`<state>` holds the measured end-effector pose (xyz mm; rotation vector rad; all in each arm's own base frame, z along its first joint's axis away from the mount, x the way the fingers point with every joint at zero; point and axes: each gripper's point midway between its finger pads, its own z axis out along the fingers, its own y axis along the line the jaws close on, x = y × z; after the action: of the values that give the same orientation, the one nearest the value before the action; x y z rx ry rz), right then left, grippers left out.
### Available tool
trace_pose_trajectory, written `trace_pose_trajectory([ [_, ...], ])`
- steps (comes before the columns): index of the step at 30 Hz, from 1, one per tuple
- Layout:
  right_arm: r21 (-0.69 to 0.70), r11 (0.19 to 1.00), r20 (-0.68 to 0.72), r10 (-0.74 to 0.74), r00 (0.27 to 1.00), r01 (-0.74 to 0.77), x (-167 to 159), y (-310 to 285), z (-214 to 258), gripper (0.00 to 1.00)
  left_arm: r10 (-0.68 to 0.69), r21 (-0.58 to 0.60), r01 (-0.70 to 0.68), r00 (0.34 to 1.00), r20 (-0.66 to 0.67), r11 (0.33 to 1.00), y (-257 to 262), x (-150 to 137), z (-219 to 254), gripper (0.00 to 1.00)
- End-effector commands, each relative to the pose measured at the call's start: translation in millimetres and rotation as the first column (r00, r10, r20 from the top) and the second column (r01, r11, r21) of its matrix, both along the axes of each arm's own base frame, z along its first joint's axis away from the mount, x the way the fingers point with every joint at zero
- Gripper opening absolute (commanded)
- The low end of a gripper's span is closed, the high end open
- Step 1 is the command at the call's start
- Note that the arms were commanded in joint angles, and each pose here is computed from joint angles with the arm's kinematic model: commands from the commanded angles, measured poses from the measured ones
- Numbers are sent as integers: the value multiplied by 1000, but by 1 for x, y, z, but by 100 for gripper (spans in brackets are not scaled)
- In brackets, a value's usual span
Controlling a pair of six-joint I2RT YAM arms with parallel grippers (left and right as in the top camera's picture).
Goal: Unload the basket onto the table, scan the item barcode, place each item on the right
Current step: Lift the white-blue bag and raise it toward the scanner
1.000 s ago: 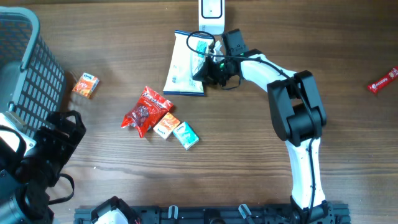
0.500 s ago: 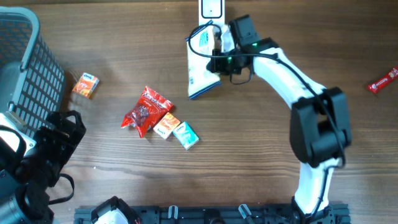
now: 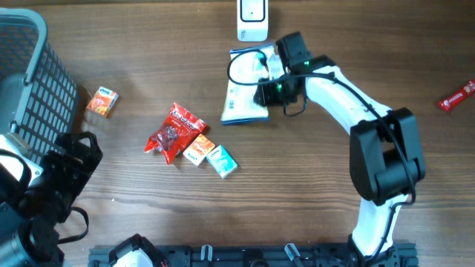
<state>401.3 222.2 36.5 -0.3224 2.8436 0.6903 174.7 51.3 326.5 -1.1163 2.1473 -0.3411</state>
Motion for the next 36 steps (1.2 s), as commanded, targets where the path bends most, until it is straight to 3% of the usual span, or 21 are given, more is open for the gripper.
trace_pose_trajectory([
  [1, 18, 1000, 21, 18, 1000, -19, 4, 5, -9, 75, 18, 3, -18, 1000, 5, 1000, 2, 0, 2, 100],
  [2, 39, 999, 34, 18, 999, -19, 7, 9, -6, 86, 18, 3, -18, 1000, 5, 1000, 2, 0, 2, 100],
  [6, 83, 995, 59, -63, 996, 58, 22, 14, 0, 100, 18, 3, -18, 1000, 5, 1000, 2, 0, 2, 100],
  [16, 22, 946, -89, -321, 943, 324, 28, 3, -47, 100, 18, 3, -18, 1000, 5, 1000, 2, 0, 2, 100],
  [21, 170, 931, -165, -297, 941, 323, 33, 30, -56, 100, 18, 3, -18, 1000, 5, 1000, 2, 0, 2, 100],
  [27, 146, 915, -274, -329, 904, 377, 20, 37, -96, 99, 18, 3, -18, 1000, 5, 1000, 2, 0, 2, 100],
  [28, 144, 914, -292, -328, 898, 381, 17, 40, -106, 93, 18, 3, -18, 1000, 5, 1000, 2, 0, 2, 100],
  [29, 135, 909, -309, -340, 889, 394, 15, 41, -113, 80, 18, 3, -18, 1000, 5, 1000, 2, 0, 2, 100],
  [31, 122, 900, -334, -360, 871, 418, 13, 41, -126, 45, 18, 3, -18, 1000, 5, 1000, 2, 0, 2, 100],
  [34, 120, 893, -342, -373, 863, 433, 13, 41, -134, 4, 18, 3, -18, 1000, 5, 1000, 2, 0, 2, 100],
  [36, 122, 891, -340, -377, 862, 438, 15, 41, -135, 4, 18, 3, -18, 1000, 5, 1000, 2, 0, 2, 100],
])
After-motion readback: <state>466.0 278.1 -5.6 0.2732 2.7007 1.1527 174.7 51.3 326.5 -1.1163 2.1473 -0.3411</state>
